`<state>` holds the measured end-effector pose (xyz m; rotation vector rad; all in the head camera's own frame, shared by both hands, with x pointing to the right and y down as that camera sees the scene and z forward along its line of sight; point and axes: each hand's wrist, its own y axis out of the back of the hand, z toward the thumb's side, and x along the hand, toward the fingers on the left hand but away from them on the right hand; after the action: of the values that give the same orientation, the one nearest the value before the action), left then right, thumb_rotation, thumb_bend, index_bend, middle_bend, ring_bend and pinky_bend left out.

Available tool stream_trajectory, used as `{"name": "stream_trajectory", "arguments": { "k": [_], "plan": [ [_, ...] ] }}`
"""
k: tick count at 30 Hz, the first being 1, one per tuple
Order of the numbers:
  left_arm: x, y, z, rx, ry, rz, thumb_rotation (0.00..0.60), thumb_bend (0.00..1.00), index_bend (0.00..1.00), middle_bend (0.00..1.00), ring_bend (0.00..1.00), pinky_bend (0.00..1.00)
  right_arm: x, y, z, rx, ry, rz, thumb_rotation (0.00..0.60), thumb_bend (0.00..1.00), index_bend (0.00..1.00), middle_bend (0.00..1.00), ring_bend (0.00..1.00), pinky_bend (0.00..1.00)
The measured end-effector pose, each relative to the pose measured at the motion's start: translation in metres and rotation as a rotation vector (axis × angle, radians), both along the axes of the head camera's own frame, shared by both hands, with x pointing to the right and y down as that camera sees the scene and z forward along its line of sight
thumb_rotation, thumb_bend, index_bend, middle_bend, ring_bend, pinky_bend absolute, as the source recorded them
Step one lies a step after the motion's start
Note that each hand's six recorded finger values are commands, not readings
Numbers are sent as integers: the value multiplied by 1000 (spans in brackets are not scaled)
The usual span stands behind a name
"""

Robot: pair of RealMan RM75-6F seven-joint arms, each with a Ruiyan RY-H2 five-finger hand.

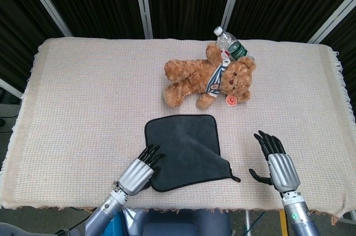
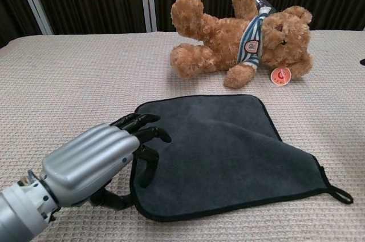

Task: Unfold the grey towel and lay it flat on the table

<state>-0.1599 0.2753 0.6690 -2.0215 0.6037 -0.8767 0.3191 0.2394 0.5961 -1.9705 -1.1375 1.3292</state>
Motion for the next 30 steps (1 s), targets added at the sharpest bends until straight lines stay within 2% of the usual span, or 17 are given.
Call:
{"name": "stream_trajectory", "arguments": {
  "k": [8, 13, 16, 18, 21, 24, 30],
  "plan": [
    [-6, 17, 3, -45, -9, 33, 600, 478, 620, 176, 0, 0, -2, 3, 0, -7, 4, -2, 600, 257, 0, 0, 0, 0],
    [-6, 21, 2, -49, -6, 40, 600, 466, 587, 163, 0, 0, 0, 2, 0, -5, 2, 3, 600, 258, 0, 0, 0, 0],
    [-9, 20, 1, -48, -8, 35, 600, 337, 459, 126, 0, 0, 0, 2, 0, -6, 0, 4, 600, 257, 0, 0, 0, 0],
    [-13, 18, 0, -46, -12, 31, 600, 198, 322, 101, 0, 0, 1, 1, 0, -5, -1, 4, 600, 257, 0, 0, 0, 0],
    [-21, 14, -3, -44, -18, 19, 600, 59, 201, 82, 0, 0, 1, 0, -1, -4, -4, 6, 600, 258, 0, 0, 0, 0],
    [-28, 6, -7, -39, -17, 1, 600, 9, 166, 80, 0, 0, 1, -1, -1, -3, -4, 6, 600, 258, 0, 0, 0, 0],
    [-45, -21, -17, -1, -18, -61, 600, 13, 187, 83, 0, 0, 0, 0, -1, -3, -5, 3, 600, 257, 0, 0, 0, 0]
  ]
}}
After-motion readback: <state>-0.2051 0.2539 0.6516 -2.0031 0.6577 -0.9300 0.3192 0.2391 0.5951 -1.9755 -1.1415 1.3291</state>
